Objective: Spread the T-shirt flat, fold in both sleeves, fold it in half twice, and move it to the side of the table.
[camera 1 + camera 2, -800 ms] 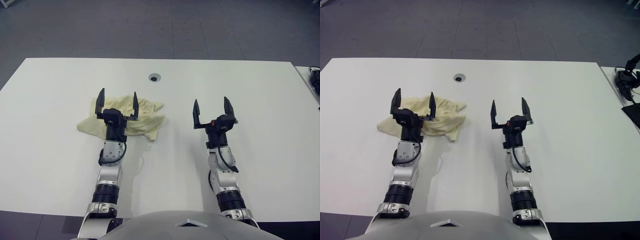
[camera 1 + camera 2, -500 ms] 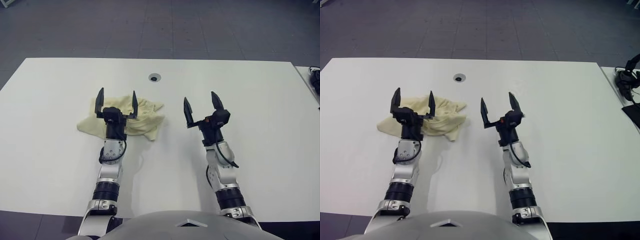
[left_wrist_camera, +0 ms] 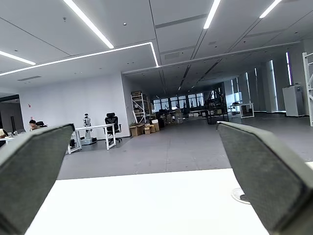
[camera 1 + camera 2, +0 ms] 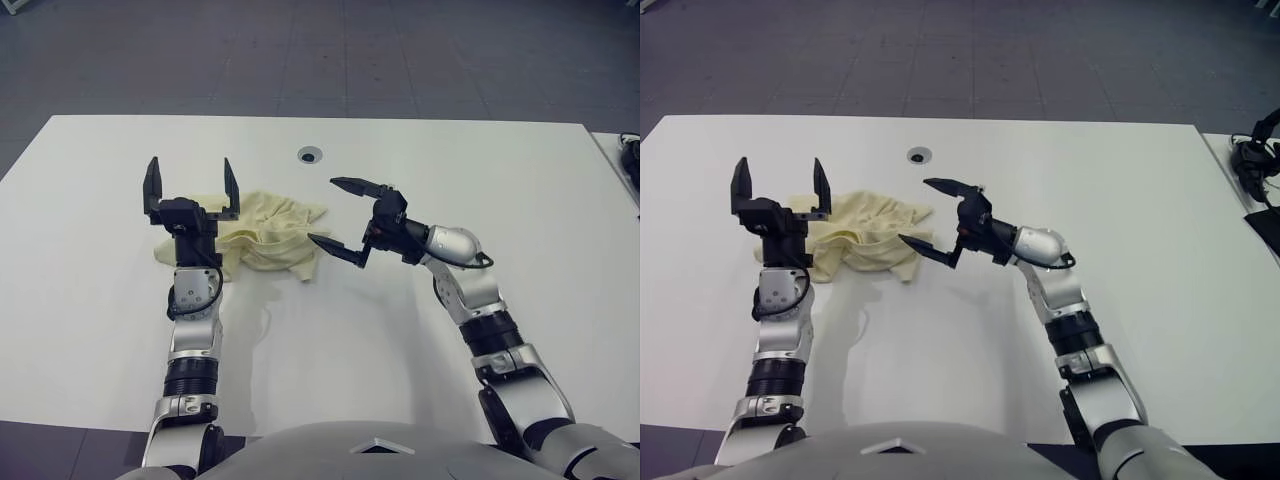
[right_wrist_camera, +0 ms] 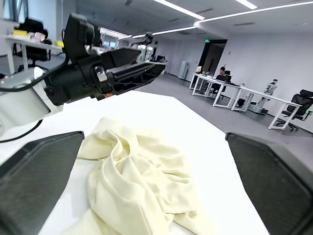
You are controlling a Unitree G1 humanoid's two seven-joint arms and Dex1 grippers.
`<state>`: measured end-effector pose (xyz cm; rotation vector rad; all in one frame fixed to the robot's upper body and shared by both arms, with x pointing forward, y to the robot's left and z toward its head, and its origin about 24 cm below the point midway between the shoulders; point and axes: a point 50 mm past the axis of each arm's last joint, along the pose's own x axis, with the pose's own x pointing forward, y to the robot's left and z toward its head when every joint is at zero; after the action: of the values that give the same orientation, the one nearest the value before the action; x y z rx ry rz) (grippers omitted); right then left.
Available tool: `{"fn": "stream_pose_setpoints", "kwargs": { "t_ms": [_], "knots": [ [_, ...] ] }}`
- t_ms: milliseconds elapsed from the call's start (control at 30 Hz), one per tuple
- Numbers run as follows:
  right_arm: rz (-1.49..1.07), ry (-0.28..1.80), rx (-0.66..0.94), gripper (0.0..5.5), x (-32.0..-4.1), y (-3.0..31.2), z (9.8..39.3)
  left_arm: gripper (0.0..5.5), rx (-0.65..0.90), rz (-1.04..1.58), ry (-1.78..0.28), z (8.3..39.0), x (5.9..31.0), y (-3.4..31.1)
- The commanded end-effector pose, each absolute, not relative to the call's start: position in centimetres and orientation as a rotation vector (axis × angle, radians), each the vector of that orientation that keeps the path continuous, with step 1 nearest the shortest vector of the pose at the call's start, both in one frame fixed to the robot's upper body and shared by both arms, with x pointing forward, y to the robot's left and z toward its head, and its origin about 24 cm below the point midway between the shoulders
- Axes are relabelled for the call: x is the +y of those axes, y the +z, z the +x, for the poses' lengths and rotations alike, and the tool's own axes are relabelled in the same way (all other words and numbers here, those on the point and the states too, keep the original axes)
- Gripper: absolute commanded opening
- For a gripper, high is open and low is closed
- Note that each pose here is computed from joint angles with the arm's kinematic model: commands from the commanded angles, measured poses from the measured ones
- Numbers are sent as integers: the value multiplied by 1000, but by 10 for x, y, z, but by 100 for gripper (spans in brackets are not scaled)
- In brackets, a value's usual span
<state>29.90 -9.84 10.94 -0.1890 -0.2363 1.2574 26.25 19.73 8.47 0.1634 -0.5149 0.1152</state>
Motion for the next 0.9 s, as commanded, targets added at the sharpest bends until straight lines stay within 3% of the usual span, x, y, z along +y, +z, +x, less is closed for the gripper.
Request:
{"fn": "stream_pose_setpoints", "kwargs": {
  "t_ms": [33,200,467,733,800,900],
  "knots": [
    [-165,1133,-288,536,-115,125,313,540,-478,145,94,261,187,75],
    [-239,1272,-169,536,-128,94,277,540,-474,138,59,263,179,74],
    [-297,1302,-202,536,-126,115,291,540,-477,144,70,262,182,74],
    [-411,1351,-154,536,-118,100,287,540,-473,150,57,260,179,72],
    [-331,1267,-235,536,-122,109,290,540,-474,150,57,260,179,71],
    [-38,827,-420,536,-141,127,304,540,-488,154,62,257,178,72]
  ]
}}
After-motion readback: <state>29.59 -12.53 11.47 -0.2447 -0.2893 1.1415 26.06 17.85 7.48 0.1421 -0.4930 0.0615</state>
